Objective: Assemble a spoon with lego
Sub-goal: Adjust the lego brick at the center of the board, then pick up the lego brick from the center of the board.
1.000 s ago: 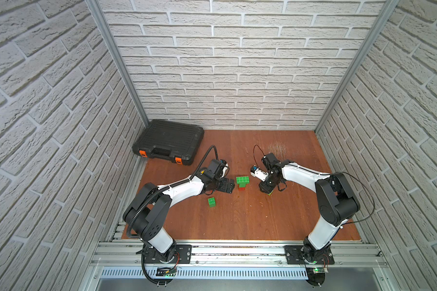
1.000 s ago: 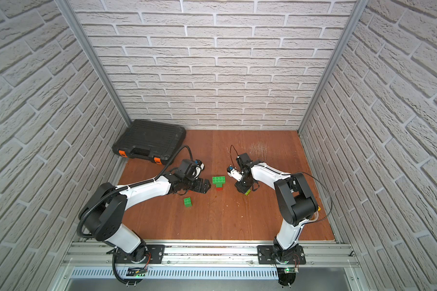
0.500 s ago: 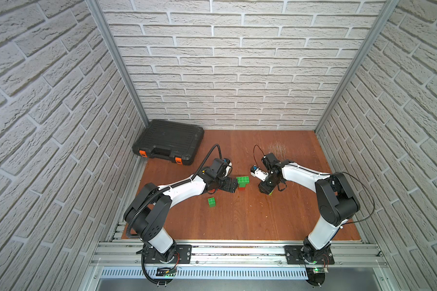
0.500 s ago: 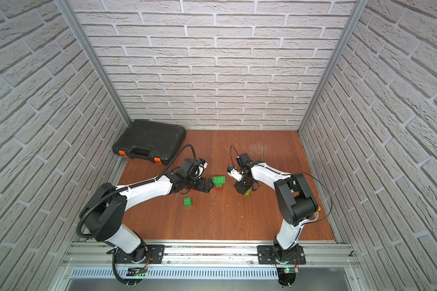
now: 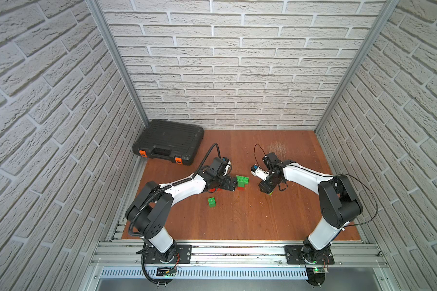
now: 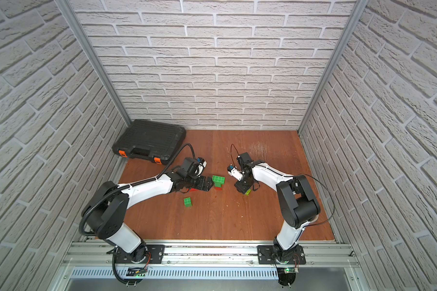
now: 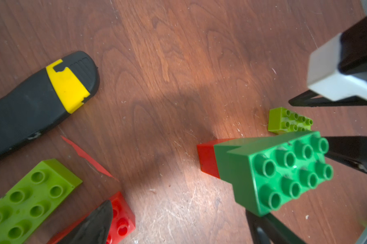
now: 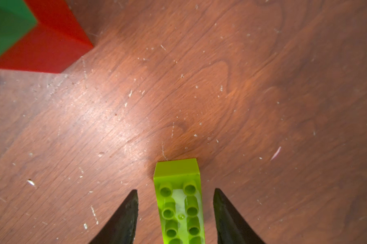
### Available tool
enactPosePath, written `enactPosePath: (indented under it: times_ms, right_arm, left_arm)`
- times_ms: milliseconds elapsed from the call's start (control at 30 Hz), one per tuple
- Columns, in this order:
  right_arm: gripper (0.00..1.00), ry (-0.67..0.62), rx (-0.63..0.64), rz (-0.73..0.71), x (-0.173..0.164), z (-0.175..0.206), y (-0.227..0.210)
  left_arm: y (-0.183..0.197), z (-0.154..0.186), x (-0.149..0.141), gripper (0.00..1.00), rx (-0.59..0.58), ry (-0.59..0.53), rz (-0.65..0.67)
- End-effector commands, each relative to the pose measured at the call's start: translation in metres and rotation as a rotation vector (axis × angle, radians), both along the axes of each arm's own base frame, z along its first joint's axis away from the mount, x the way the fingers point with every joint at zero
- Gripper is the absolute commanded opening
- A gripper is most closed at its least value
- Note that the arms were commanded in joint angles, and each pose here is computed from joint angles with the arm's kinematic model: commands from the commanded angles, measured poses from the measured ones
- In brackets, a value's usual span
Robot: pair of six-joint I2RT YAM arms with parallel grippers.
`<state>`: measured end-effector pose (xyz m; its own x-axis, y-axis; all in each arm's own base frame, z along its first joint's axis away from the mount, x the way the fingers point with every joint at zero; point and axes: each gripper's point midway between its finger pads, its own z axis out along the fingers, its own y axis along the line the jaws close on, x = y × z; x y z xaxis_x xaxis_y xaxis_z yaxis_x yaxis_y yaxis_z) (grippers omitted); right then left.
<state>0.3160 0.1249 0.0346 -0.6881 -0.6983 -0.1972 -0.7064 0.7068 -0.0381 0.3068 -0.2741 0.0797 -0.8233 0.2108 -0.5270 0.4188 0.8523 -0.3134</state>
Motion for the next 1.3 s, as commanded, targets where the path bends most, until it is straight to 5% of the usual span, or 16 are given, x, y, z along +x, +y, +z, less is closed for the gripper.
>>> enactPosePath:
  times_ms: [0,433,833,1000,1267]
  right_arm:
    - [0.57,-0.017,0.0,0.003,-0.004,0.007,-0.002]
    - [0.41,0.011,-0.036,0.01,-0.007,-0.003,-0.009]
    - [0.38,0.036,-0.064,0.025,-0.009,-0.012,-0.011]
    - [0.28,0.037,-0.07,0.031,-0.009,-0.012,-0.01]
    - [0.18,-0.104,0.038,0.082,-0.01,0.07,0.006]
  left_arm:
    - [-0.003,0.006,0.007,0.98,-0.03,-0.02,0.012]
    - [0.009,0.009,-0.002,0.98,-0.038,-0.034,0.005]
    - [0.016,0.016,-0.002,0.98,-0.053,-0.05,0.012]
    - [0.016,0.022,-0.004,0.98,-0.076,-0.074,0.006]
    - [0.018,0.044,0.002,0.95,-0.236,-0.098,0.031]
